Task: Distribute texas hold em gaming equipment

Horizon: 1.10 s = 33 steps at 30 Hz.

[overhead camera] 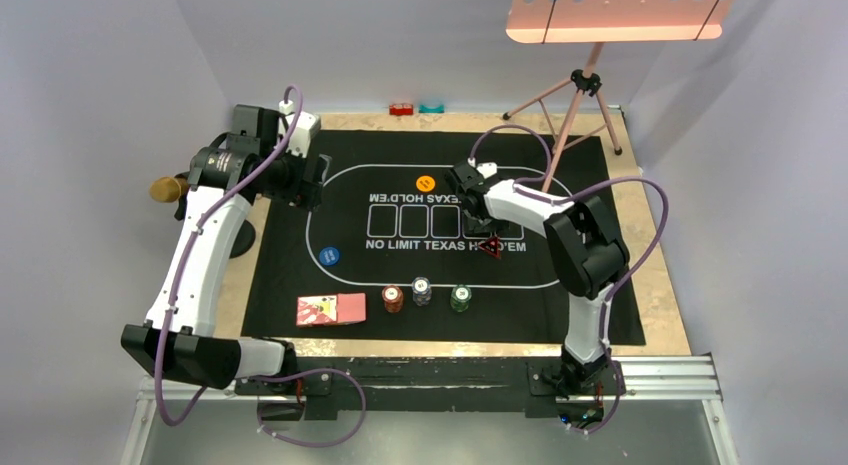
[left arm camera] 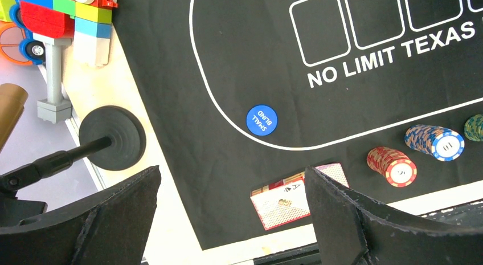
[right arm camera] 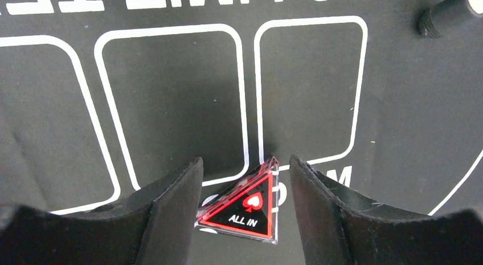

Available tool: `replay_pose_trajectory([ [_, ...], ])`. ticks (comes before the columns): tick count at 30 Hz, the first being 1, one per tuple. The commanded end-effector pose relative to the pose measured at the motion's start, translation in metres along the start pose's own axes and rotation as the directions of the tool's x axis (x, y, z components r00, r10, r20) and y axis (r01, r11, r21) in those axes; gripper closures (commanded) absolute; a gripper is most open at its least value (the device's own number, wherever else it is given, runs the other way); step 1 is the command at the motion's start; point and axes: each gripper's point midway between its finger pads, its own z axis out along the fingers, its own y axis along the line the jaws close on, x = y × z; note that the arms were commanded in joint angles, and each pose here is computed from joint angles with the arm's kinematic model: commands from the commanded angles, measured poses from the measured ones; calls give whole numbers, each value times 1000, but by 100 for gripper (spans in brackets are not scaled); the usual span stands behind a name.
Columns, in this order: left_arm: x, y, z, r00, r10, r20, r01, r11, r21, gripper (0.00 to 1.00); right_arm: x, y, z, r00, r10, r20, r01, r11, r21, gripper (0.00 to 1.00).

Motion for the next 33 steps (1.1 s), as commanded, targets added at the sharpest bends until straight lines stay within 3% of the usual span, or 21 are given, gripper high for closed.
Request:
replay_pose_trajectory([
  [1, -3, 4, -7, 999, 11, 32, -10, 1000, -17, 0, 2, -4, -1, 1000, 11, -2, -11, 1000, 28, 38],
  [33, -2, 4, -10, 999, 30, 31, -30, 999, -14, 0, 93, -66, -22, 979, 130, -160, -123, 991, 50, 46],
])
